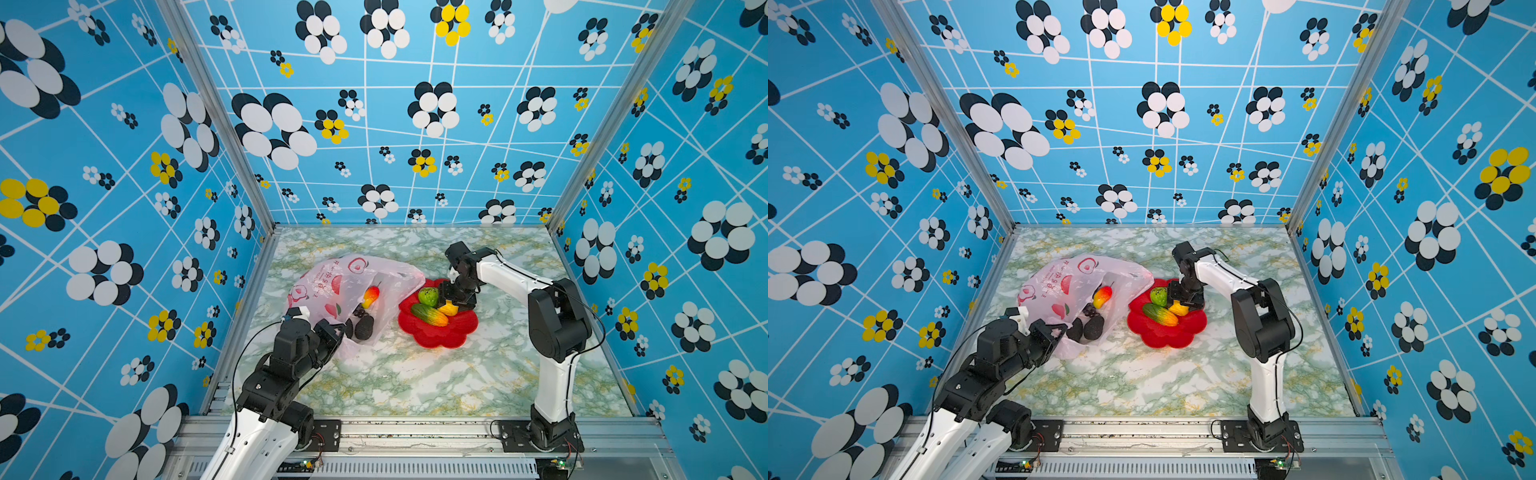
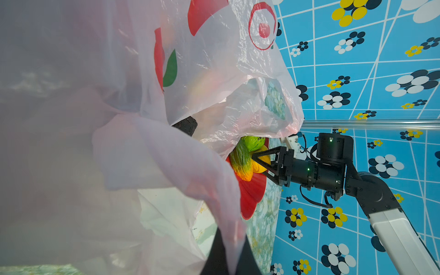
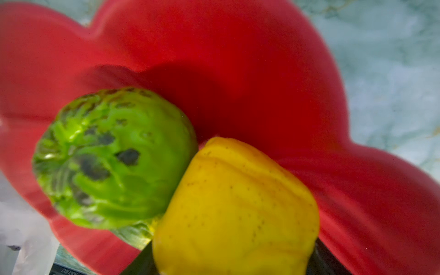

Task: Place the fruits into the plastic bag
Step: 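Lower the right gripper onto the yellow pepper in the bowl and close, then lift the yellow pepper out of the bowl with the right gripper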

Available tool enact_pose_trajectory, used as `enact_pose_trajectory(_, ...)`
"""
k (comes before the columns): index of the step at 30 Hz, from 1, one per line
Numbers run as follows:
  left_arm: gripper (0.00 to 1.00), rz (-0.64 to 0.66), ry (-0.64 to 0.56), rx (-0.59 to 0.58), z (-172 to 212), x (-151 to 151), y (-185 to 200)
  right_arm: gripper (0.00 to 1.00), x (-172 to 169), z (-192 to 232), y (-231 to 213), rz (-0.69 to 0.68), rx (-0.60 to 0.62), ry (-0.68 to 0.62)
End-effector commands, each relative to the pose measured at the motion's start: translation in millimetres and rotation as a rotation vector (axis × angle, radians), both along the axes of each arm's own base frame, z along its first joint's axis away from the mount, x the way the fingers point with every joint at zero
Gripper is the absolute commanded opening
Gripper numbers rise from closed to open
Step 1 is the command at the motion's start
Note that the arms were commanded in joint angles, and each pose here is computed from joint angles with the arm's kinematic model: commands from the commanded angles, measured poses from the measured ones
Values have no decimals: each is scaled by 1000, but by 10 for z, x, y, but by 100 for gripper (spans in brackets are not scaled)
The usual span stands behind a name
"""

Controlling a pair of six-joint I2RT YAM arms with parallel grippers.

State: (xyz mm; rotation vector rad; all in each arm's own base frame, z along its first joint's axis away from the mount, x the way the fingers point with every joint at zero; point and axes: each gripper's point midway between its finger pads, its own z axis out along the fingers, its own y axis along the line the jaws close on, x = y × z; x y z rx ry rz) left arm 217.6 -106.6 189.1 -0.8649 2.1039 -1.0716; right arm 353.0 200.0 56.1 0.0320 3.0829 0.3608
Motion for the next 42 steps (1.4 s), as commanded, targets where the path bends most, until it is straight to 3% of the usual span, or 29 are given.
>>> enact_pose_trajectory(1, 0, 2, 5, -17, -48, 37, -22, 62, 13, 192, 23, -27, 50, -43)
enact_pose_trajectory(15, 0, -29, 1, -22, 35, 241, -147, 59, -114, 427, 105, -24, 159, -91)
enact_pose_trajectory(42, 0, -17, 14, -30, -39, 252, -157, 58, -8, 1040, 357, -13, 336, -185)
